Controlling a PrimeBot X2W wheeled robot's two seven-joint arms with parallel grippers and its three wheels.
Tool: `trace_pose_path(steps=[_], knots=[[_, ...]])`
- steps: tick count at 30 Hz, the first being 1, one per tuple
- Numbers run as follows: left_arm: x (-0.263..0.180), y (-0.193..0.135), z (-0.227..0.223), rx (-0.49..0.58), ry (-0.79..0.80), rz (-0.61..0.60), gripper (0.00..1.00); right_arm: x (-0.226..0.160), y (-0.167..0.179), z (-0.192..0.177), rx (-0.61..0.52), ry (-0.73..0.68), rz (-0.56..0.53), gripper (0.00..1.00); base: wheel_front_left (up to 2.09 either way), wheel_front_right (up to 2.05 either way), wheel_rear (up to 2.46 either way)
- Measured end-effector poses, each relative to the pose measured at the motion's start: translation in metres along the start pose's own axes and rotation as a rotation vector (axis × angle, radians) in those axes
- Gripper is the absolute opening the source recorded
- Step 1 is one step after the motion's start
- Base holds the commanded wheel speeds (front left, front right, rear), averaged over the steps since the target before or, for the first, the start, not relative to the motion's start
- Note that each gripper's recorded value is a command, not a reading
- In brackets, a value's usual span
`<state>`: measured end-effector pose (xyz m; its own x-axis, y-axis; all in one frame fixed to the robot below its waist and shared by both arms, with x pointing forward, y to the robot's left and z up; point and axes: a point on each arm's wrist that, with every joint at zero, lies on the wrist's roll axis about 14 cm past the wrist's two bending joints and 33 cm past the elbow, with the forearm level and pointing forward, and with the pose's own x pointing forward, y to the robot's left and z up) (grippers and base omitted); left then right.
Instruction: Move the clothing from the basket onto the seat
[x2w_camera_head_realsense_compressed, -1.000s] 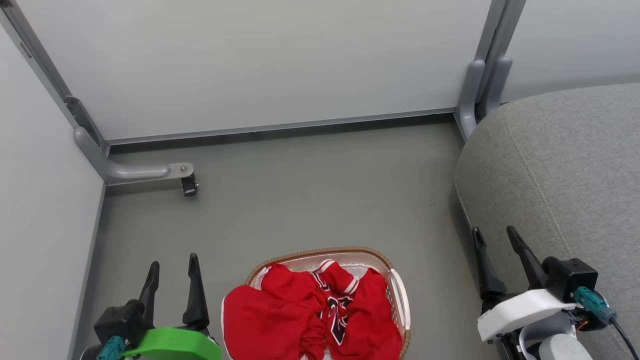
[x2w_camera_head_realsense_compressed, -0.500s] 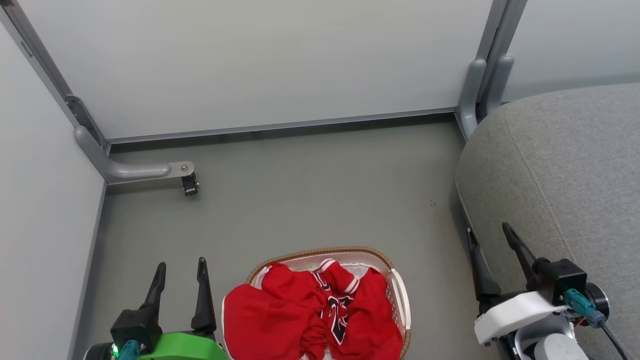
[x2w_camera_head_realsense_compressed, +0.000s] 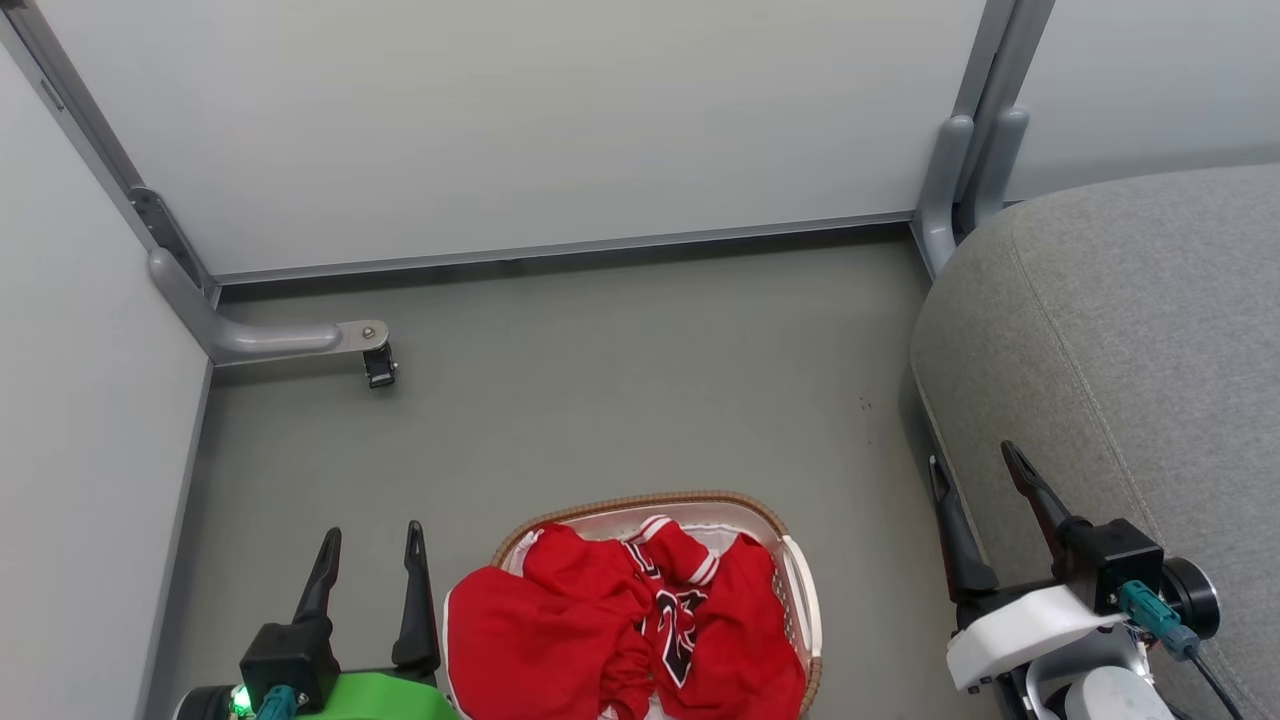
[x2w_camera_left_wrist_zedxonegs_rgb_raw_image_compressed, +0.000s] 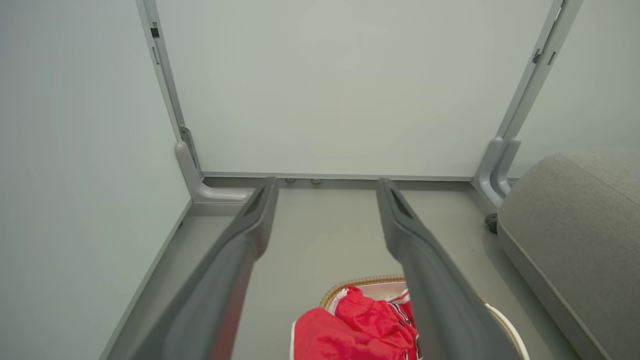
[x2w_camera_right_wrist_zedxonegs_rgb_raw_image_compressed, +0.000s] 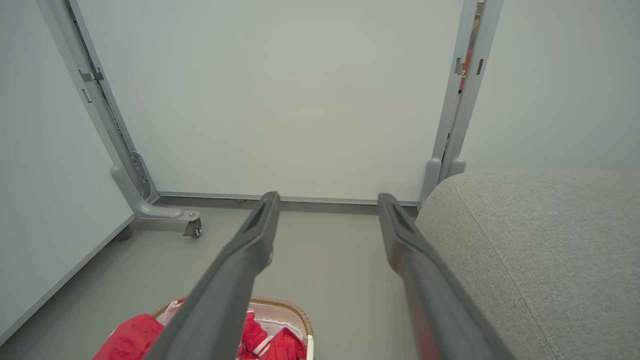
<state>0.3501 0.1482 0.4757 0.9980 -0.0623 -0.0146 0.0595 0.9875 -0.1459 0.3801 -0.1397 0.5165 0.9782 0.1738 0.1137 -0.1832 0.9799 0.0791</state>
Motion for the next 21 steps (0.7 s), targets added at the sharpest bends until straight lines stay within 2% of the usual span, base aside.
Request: trace_pose_path(steps=[21], knots=[[0.0058,-0.0028,-0.01,0.011,0.032,-0.017,1.0,0.009,-0.0076,0.0005,0.0,-0.007,-0.018,1.0,0.0,0.0,0.0]])
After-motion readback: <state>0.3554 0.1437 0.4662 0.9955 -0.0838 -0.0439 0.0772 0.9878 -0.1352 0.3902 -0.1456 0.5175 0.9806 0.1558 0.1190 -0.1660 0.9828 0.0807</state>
